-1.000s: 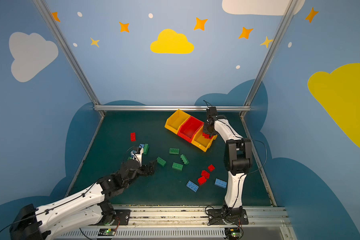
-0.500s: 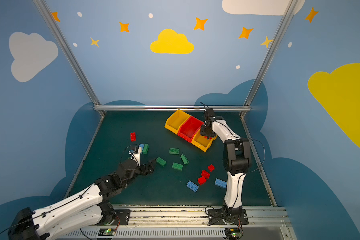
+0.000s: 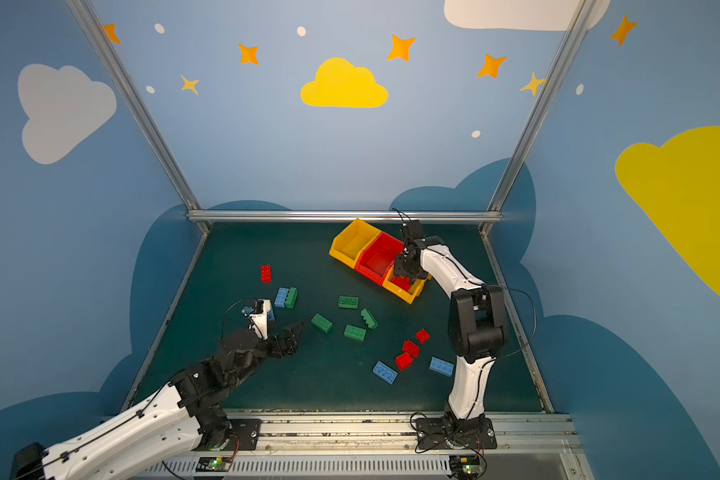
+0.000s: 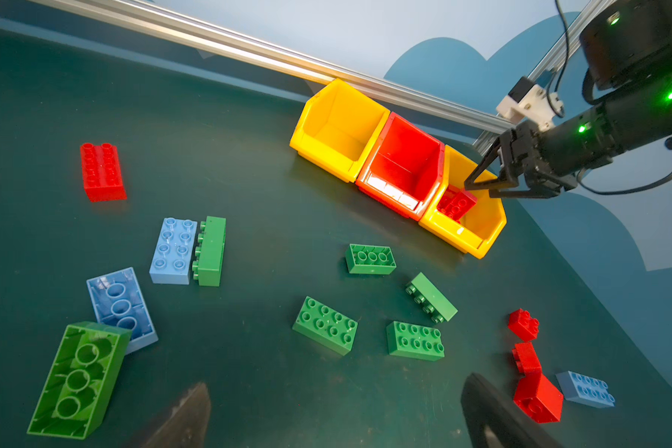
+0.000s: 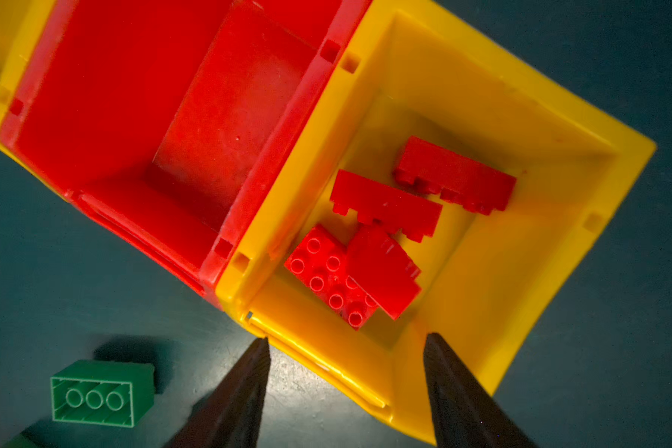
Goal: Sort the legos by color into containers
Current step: 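Open the right gripper to drop the red brick into the yellow bin, then lower the right gripper onto a small red brick near the blue bricks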
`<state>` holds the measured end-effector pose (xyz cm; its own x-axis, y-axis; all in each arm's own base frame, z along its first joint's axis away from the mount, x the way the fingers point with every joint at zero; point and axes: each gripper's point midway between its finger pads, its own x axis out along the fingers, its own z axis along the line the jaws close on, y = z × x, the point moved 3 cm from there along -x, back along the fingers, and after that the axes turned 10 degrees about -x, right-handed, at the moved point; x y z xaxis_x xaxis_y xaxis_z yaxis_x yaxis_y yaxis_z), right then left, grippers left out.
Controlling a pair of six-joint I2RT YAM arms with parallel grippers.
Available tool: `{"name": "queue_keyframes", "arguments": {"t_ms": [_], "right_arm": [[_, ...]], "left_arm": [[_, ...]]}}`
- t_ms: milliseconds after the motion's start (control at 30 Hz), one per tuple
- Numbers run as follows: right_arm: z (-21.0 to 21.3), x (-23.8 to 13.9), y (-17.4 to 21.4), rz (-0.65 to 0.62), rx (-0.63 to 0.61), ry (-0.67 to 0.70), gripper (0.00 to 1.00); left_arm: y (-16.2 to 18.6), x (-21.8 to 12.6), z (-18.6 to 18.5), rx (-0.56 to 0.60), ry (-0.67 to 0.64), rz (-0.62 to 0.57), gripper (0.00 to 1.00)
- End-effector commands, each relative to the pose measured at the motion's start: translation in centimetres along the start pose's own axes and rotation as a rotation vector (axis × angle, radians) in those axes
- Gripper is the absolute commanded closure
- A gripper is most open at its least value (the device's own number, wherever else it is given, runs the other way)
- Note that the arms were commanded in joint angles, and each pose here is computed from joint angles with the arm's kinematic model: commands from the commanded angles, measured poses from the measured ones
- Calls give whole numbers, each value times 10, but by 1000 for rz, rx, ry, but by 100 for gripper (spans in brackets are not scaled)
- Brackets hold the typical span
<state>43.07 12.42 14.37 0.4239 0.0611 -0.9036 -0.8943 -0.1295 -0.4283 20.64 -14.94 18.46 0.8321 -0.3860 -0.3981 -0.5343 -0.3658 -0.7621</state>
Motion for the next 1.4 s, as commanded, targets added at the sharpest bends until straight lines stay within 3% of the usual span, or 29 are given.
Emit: {"name": "queue_keyframes", "arguments": {"t_ms": [0, 167, 300, 500, 700, 1100, 1367], "right_arm": [[-5, -29, -1, -38, 6, 19, 38], [-10, -53, 20, -43, 11, 36, 31], [-21, -56, 70, 15, 83, 72, 26], [-25, -45, 148, 71, 175, 75, 24], [-20, -23, 189, 152, 242, 27, 24], [-21, -1, 199, 143, 394, 36, 27], [-27, 8, 200, 154, 455, 57, 43]], "left_arm": [[0, -5, 3, -14, 5, -2, 0], [2, -6, 1, -18, 27, 5, 0], [8, -1, -8, -20, 75, 40, 0], [16, 7, -18, -30, 121, 91, 0], [23, 11, -24, -34, 150, 123, 0], [25, 1, -13, -49, 131, 103, 0], [27, 1, -10, -44, 119, 104, 0]]}}
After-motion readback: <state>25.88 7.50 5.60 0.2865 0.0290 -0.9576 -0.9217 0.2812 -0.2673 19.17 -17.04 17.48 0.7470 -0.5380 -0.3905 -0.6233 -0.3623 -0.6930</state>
